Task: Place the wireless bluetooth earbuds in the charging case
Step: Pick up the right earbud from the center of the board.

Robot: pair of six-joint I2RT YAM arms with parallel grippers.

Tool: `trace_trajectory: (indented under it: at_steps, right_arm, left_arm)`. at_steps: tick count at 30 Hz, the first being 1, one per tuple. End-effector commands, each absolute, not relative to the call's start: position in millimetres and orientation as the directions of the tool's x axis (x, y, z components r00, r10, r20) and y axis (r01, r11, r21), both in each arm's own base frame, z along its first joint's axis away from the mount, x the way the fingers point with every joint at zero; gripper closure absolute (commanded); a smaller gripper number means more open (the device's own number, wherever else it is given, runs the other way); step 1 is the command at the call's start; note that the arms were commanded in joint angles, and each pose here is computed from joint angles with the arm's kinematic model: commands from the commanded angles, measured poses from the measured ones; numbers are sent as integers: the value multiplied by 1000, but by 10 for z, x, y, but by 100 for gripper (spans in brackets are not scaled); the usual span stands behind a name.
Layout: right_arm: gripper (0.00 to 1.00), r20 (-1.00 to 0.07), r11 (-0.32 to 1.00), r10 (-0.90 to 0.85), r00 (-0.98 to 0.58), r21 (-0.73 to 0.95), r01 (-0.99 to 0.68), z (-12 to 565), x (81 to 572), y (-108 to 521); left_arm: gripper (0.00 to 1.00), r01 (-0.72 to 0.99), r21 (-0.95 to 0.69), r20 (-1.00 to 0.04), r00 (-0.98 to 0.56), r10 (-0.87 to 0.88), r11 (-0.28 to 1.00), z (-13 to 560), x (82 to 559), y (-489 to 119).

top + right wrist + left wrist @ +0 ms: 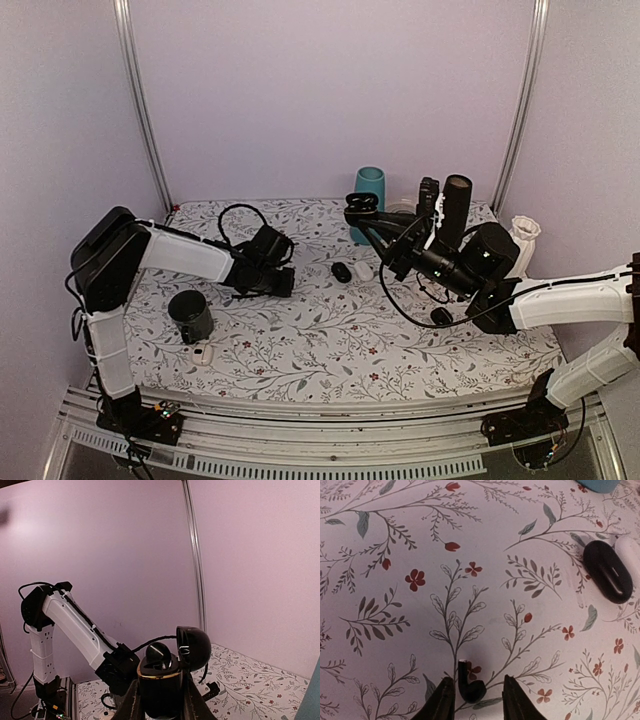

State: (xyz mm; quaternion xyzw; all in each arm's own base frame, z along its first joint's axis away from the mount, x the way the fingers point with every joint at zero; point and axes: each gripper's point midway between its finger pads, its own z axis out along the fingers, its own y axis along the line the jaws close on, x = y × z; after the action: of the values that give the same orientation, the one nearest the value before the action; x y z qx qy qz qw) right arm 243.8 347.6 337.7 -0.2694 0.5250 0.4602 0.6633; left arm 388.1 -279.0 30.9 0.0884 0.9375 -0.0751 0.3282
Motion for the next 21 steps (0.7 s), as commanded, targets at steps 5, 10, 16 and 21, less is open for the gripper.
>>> trace_trajectory:
  at_steps: [5,10,16,21]
  right_arm:
    - [97,-935,446,354,35,136,-885,3477,2436,3397]
    - [97,-934,446,356,37,135,-885,3490,2438,3396]
    - [97,-935,448,353,33,138,-883,3469,2437,3394]
    - [97,-935,453,353,34,139,-881,3466,2446,3387]
  left_arm:
    - [66,196,-44,-617,-777,128,980,171,3944,-2721]
    - [66,192,-41,-611,-782,128,981,120,3927,-2704]
    - [70,197,-40,-609,-782,133,980,109,3906,-2704]
    - [70,201,-33,-606,-783,140,979,88,3855,-2676]
